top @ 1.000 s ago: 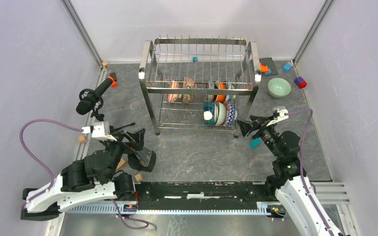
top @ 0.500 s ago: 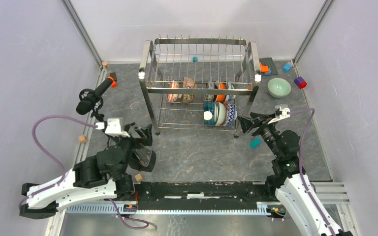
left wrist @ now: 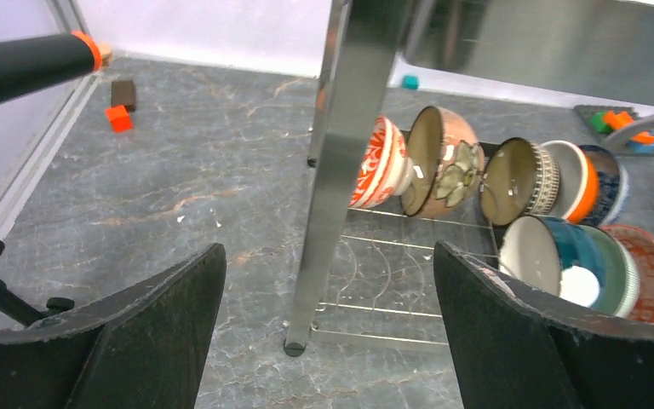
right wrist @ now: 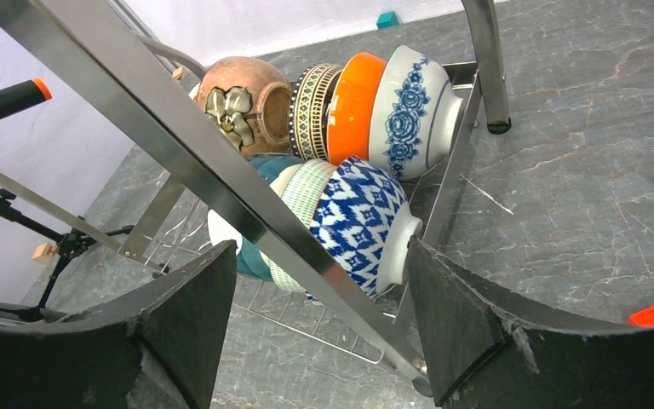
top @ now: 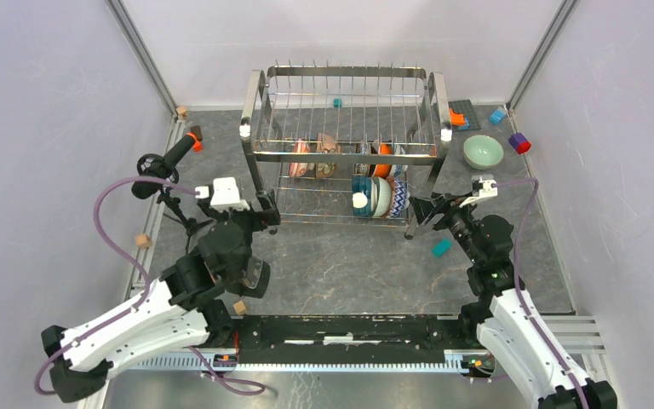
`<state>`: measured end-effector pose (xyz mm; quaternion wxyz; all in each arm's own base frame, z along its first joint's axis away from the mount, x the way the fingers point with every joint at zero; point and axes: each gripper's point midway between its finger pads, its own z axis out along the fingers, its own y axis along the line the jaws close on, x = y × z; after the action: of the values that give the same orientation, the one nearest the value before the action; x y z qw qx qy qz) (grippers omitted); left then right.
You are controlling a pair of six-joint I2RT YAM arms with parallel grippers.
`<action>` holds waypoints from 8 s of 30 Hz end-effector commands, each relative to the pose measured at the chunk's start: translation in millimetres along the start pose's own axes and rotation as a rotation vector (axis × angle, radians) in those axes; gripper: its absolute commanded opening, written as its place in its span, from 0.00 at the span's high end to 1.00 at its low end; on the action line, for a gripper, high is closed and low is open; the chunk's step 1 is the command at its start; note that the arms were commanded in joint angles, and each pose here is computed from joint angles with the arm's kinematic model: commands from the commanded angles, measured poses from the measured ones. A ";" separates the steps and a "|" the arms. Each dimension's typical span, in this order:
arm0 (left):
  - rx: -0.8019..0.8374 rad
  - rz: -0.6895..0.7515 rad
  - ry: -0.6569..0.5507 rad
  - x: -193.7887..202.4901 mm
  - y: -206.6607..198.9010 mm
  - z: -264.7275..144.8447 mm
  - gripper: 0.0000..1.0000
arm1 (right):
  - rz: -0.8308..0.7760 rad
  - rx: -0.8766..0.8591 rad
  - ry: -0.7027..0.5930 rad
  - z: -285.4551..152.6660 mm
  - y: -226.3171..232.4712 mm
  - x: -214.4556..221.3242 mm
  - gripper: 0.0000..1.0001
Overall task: Unload the bowls from the dish rack
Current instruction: Adjust the dish rack at the center of the board, then pick up the bowl from the dish rack.
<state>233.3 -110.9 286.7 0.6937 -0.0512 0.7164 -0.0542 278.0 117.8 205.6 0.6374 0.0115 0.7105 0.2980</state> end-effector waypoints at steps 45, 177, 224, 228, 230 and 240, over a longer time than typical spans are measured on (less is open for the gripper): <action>-0.096 -0.259 0.137 44.5 6.8 148.4 0.41 | 0.006 0.118 -0.033 59.0 -1.9 -23.7 0.48; 0.675 -0.629 0.431 160.7 -210.7 146.9 0.68 | -0.069 -0.040 -0.103 -31.1 -1.5 32.8 0.04; 0.740 -0.739 0.260 94.3 -194.0 135.6 0.98 | -0.071 -0.027 -0.110 -30.1 -3.2 30.1 0.03; 0.705 -0.704 0.285 100.1 -188.0 132.4 0.78 | -0.071 -0.024 -0.108 -30.1 -3.6 30.1 0.03; 0.666 -0.672 0.297 106.9 -181.0 132.3 0.55 | -0.068 -0.030 -0.111 -29.9 -2.0 29.0 0.03; 0.579 -0.496 0.362 148.0 -168.1 139.8 0.23 | -0.054 -0.058 -0.098 -28.5 2.4 33.2 0.03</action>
<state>361.7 -301.3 176.0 0.4960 -0.0448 0.7328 -0.4637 245.2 117.7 170.2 0.6718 -0.0029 0.6812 0.2909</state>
